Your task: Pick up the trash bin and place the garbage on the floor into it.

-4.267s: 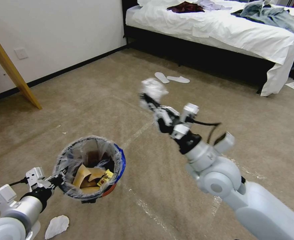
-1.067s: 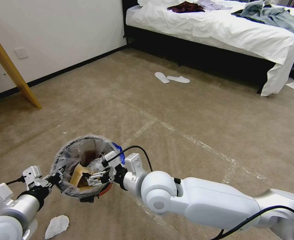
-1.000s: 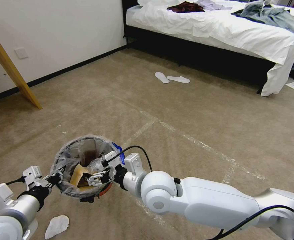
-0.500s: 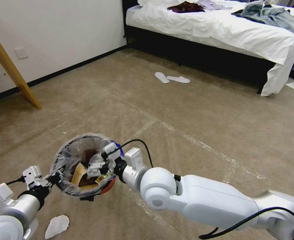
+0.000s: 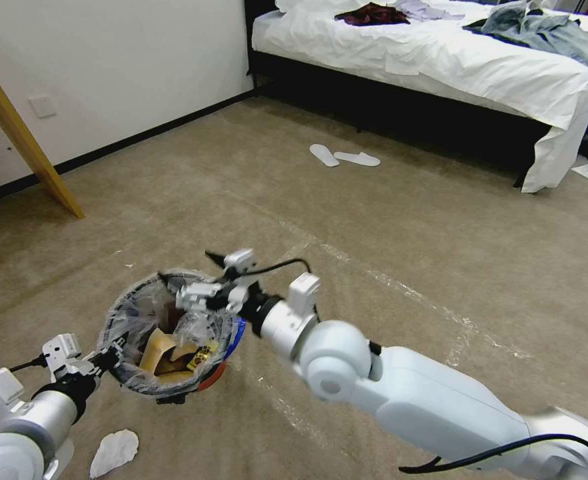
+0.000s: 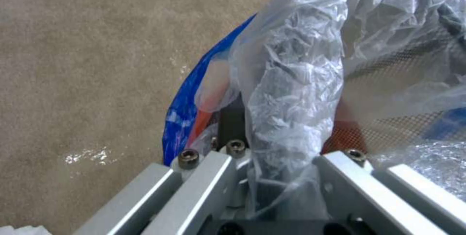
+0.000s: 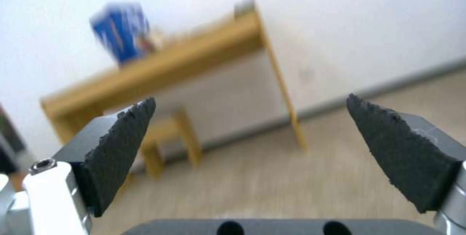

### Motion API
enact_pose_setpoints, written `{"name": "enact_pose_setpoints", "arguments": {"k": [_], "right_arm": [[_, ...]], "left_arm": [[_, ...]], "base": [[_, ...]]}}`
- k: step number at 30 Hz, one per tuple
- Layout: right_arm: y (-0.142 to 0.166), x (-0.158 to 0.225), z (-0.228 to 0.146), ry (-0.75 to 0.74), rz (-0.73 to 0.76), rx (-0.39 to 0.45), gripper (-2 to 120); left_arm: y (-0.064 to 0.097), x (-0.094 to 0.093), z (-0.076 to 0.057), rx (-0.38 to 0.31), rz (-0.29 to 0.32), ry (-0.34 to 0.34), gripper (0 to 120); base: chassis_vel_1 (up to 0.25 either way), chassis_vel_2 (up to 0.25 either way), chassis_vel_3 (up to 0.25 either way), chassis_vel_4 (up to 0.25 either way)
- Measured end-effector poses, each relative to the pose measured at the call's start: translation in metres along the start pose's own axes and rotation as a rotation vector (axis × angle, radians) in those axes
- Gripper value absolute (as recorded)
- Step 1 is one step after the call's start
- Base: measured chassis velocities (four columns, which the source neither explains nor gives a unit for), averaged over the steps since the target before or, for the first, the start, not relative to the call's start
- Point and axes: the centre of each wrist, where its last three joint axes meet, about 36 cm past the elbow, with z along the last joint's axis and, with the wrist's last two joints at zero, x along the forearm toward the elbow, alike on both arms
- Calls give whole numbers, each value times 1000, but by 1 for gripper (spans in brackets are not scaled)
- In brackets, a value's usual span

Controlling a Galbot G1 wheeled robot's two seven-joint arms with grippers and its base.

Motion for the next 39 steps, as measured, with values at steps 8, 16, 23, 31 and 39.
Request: {"name": "enact_pose_setpoints", "arguments": {"k": [8,16,23,31,39], "right_arm": [[-45,39,-51,-287,71,144,100],[-76,118,-86,-418,344,350,100],[-81,182,-87,-406,558,617,100],[-63,226,-60,-380,865,689,100],[-57,232,-24,-330,909,716,100]], "left_arm": [[0,1,-1,-4,-6,-9,1],[-2,5,-1,-6,-10,-19,1],[-3,5,-1,-7,-6,-24,1],[-3,4,-3,-7,1,-29,1],[-2,3,-2,-5,0,-27,1]], "base": [[0,0,0,0],[0,0,0,0],[0,0,0,0],[0,0,0,0],[0,0,0,0]]}}
